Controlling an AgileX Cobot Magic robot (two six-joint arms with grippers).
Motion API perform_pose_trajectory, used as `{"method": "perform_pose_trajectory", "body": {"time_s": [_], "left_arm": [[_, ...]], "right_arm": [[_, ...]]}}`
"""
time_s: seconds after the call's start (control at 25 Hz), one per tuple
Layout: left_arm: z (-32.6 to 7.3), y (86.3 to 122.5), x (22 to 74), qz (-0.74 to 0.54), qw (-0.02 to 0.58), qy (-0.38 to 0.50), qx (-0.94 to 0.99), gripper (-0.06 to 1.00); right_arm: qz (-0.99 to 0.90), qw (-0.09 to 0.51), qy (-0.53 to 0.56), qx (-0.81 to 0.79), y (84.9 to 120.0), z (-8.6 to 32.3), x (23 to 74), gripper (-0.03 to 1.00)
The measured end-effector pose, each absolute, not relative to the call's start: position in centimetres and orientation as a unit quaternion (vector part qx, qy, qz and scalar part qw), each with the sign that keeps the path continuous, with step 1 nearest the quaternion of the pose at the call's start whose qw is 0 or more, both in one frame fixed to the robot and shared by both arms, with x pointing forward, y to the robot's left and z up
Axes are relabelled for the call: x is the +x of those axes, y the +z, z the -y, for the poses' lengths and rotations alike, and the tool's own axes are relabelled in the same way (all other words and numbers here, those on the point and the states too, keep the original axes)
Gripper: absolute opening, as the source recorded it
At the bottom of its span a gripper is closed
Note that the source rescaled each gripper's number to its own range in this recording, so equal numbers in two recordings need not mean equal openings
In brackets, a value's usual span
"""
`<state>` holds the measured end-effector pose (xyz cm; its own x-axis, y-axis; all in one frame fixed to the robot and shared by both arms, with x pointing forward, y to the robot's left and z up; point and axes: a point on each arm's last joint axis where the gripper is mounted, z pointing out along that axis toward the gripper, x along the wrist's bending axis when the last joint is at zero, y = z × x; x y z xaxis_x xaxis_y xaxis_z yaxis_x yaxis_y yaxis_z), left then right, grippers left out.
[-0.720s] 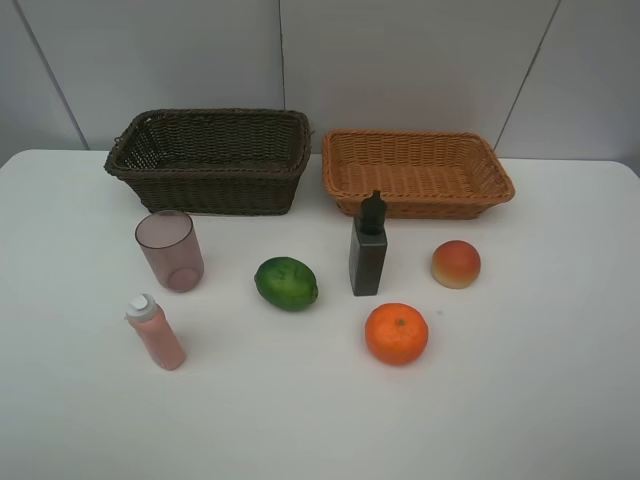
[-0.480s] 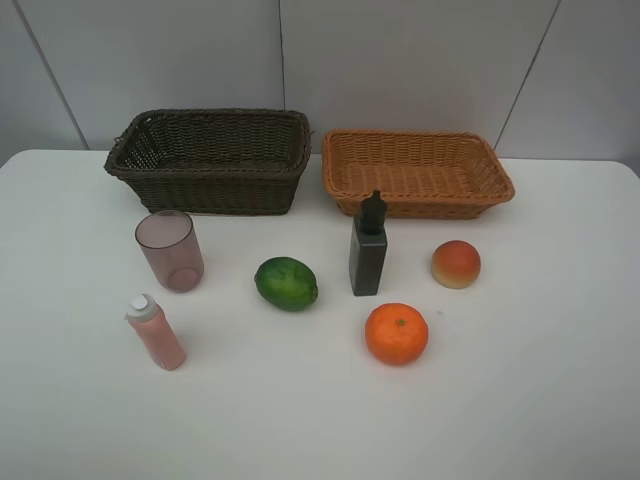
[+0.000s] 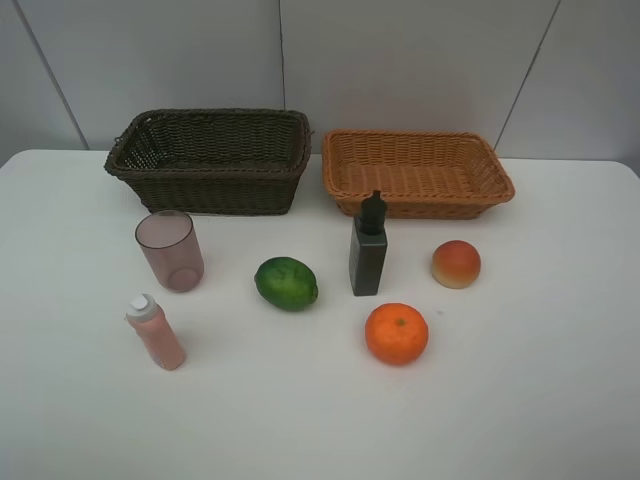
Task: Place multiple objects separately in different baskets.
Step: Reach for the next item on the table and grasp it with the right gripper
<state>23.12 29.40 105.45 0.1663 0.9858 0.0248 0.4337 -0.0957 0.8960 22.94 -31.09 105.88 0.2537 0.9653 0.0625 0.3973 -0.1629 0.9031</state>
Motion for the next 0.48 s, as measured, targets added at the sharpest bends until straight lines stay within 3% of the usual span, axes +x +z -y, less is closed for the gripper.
{"method": "perform_pose_trajectory", "body": {"time_s": [0.48], "left_arm": [[-29.40, 105.45, 23.12, -0.543, 0.396, 0.349, 0.653, 1.00]], "right_arm": [[-0.502, 0.408, 0.348, 0.678, 105.88, 31.09, 22.94, 0.88]]}}
